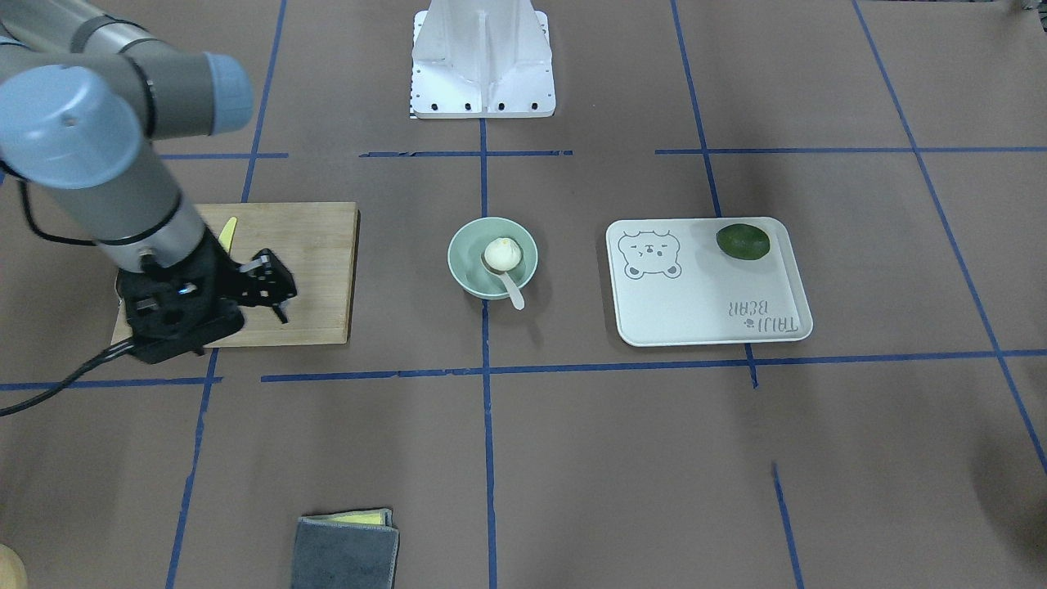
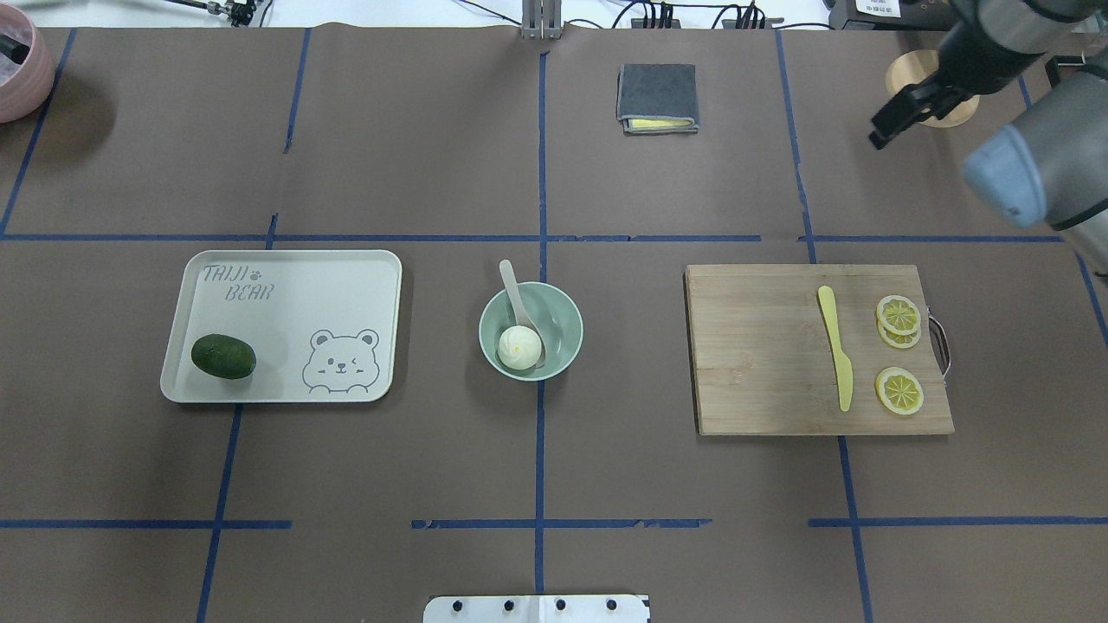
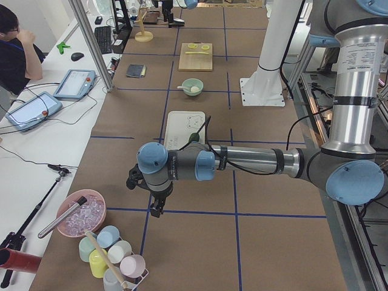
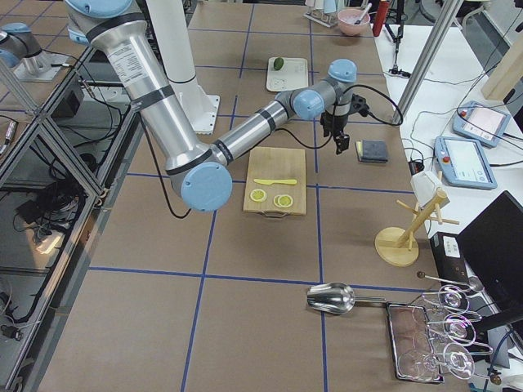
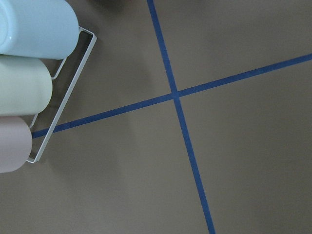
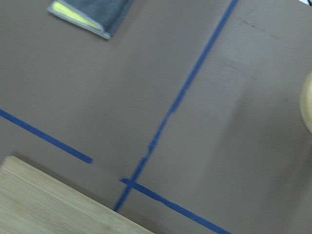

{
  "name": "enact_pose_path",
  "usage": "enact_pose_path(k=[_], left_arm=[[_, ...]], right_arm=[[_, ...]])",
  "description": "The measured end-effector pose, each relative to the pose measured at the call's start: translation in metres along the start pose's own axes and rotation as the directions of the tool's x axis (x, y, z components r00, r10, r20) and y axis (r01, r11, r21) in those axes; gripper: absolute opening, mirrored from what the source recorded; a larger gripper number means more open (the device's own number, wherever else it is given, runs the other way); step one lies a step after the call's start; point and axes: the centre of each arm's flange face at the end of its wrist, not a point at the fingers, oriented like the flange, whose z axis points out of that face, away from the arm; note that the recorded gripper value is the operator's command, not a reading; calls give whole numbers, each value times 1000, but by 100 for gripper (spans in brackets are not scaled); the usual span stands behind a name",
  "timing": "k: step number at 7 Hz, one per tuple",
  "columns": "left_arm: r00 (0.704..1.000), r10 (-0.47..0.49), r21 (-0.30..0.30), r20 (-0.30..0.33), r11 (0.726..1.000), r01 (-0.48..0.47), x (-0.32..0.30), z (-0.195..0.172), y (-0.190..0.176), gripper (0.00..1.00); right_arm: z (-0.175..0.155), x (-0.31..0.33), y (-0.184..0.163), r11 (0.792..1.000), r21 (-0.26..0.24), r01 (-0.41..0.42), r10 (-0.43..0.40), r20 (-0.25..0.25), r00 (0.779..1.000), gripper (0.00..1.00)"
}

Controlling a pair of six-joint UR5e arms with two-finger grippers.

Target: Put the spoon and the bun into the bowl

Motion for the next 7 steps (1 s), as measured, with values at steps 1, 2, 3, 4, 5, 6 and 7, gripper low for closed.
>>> enact_pose_path(k=[1,2,3,4,5,6,7], left_arm=[[1000,0,1,-7,1000,0,1,0,0,100],[1000,2,3,-10,1000,-2,1,0,0,100],[1000,5,4,-10,1000,-5,1,-1,0,100],[1000,9,4,-9,1000,-9,1,-1,0,100],[1000,11,4,-9,1000,-11,1,0,2,100],[1000,11,4,-10,1000,-11,2,1,7,100],[1000,14,6,-9,1000,-14,5,0,12,100]], right_arm=[[-10,66,43,999,-10,-32,32,-3,999,100],[-13,118,92,995,-23,-94,94,1,996,100],[-8,153,142,985,-46,-164,164,3,986,100],[-2,179,190,970,-68,-232,232,-2,973,100],[-1,196,224,955,-79,-285,285,-12,958,100],[-2,206,243,943,-84,-322,321,-26,947,100],[-2,212,254,935,-88,-344,342,-38,939,100]])
